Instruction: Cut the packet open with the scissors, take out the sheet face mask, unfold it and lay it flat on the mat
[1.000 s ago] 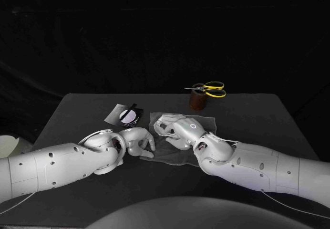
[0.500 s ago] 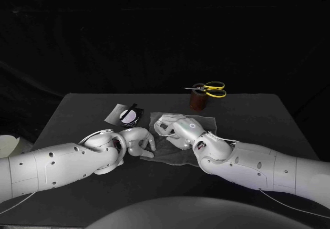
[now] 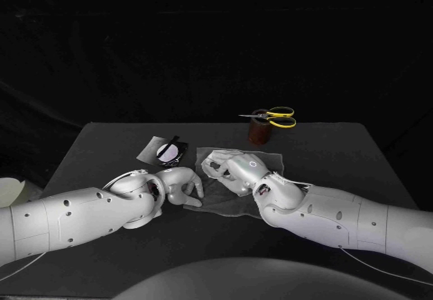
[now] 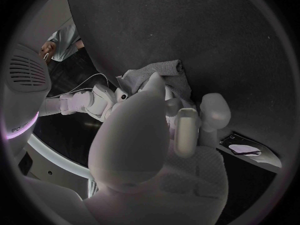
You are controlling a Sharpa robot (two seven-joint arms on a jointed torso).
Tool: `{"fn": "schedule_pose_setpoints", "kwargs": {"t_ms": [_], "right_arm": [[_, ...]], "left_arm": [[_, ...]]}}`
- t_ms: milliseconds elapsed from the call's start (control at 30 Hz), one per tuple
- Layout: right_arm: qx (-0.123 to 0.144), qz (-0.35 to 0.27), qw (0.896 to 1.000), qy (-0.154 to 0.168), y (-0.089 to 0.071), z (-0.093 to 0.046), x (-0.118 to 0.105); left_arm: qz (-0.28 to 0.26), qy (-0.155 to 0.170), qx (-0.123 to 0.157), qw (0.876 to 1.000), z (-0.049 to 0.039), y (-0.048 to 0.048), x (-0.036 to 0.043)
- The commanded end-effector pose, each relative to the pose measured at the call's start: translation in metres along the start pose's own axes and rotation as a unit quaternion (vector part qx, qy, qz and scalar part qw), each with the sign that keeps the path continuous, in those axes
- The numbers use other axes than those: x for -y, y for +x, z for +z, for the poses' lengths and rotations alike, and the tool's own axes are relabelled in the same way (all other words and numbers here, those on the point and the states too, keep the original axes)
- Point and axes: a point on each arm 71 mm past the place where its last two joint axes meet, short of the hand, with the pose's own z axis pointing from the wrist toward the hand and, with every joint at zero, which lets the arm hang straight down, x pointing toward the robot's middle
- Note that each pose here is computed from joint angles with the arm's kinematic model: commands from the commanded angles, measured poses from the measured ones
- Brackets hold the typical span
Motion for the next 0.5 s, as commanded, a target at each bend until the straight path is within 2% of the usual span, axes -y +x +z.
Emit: {"fn": "schedule_pose_setpoints", "kwargs": {"t_ms": [33,500], "right_arm": [[0.015,0.002,1.0,0.001,-0.0021,0.0009,0.0004],[0.045,0.014,0.999,0.0,-0.0074,0.0037,0.0026]], "left_arm": [[0.005,-0.023,-0.042,0.999,-0.0026,0.0134,-0.0072],[0.0,-0.024,-0.043,0.999,-0.0031,0.0136,-0.0074]]}}
